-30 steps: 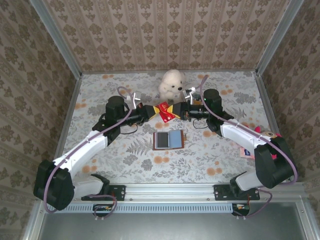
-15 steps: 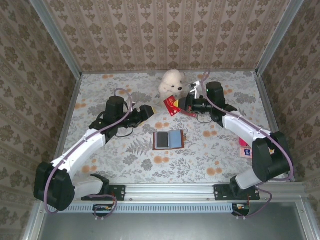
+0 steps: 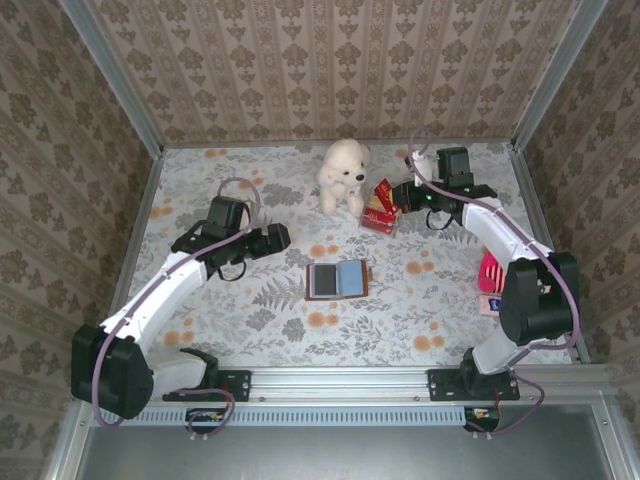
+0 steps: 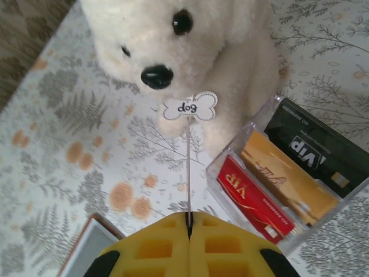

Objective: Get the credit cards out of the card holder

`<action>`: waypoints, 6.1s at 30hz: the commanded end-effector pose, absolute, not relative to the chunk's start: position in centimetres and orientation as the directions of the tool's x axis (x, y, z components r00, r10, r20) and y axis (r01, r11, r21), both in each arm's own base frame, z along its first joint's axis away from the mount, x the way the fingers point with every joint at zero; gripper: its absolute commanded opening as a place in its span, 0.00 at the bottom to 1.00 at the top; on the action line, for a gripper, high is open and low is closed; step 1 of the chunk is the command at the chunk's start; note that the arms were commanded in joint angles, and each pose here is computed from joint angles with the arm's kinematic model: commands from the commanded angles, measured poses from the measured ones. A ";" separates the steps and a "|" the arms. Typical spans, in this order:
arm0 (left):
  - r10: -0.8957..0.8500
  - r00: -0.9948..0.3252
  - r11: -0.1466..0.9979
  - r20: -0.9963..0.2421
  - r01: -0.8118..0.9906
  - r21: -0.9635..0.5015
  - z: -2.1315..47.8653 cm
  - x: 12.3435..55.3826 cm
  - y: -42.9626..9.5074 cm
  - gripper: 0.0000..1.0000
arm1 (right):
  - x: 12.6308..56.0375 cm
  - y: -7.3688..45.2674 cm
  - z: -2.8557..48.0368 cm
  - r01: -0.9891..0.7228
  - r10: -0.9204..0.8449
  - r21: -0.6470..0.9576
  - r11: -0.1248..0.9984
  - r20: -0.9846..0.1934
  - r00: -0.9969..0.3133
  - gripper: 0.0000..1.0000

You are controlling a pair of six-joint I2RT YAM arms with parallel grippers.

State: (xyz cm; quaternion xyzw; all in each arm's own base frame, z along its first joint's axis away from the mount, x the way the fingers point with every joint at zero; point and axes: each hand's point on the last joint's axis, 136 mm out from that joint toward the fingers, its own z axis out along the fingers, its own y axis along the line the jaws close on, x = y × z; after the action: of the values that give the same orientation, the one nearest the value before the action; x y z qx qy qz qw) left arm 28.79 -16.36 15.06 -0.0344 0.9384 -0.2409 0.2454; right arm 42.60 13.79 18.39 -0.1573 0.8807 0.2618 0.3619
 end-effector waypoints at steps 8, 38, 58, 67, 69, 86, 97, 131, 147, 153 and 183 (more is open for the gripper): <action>-0.117 -0.883 0.866 -0.455 0.133 -0.482 16.1 29.0 -17.3 1.00 | 44.1 13.8 14.4 -0.714 -0.462 0.109 0.692 -0.692 -0.554 0.00; -0.094 -0.948 0.824 -0.305 0.098 -0.558 12.1 28.0 -19.6 1.00 | 43.9 16.0 7.5 -0.912 -0.734 0.019 0.410 -0.586 -0.343 0.02; -0.055 -0.945 0.794 -0.322 0.154 -0.588 13.0 27.4 -21.0 1.00 | 44.7 16.6 12.6 -0.841 -0.643 0.043 0.539 -0.625 -0.443 0.39; -0.079 -0.943 0.819 -0.323 0.123 -0.560 12.5 26.1 -20.9 1.00 | 45.4 14.2 18.0 -0.567 -0.372 0.003 0.824 -0.751 -0.545 0.45; -0.089 -0.943 0.824 -0.320 0.111 -0.555 12.3 25.8 -20.8 1.00 | 44.4 13.8 19.6 -0.499 -0.299 0.015 0.866 -0.785 -0.542 0.51; -0.136 -0.954 0.813 -0.267 0.047 -0.580 10.9 23.6 -24.1 0.72 | 31.4 16.7 18.2 0.008 0.337 0.517 0.856 -0.546 -0.767 0.49; -0.125 -0.967 0.844 -0.222 0.014 -0.537 7.5 24.8 -26.4 0.37 | 27.9 27.1 10.2 0.003 0.229 0.598 0.801 -0.302 -0.925 0.39; -0.107 -0.985 0.863 -0.134 -0.025 -0.505 3.6 24.8 -27.1 0.12 | 28.9 29.2 3.6 0.071 0.216 0.545 0.835 -0.206 -0.954 0.16; -0.105 -0.991 0.890 -0.083 -0.056 -0.453 1.5 23.3 -25.7 0.10 | 28.7 26.5 1.6 0.121 0.229 0.423 0.898 -0.216 -0.949 0.10; -0.109 -0.991 0.891 -0.079 -0.062 -0.450 1.3 23.2 -25.6 0.09 | 28.6 27.7 1.7 0.078 0.192 0.462 0.883 -0.205 -0.960 0.12; -0.115 -0.991 0.885 -0.070 -0.070 -0.460 0.9 23.0 -25.3 0.09 | 28.4 29.2 0.8 0.046 0.167 0.553 0.832 -0.171 -0.971 0.15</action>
State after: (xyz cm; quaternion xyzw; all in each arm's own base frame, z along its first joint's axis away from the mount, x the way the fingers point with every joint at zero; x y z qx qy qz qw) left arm 24.39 -26.55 2.61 -0.0420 0.9625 -0.2578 0.0738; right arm 29.37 28.96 2.34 0.0628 0.9498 0.2778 0.1298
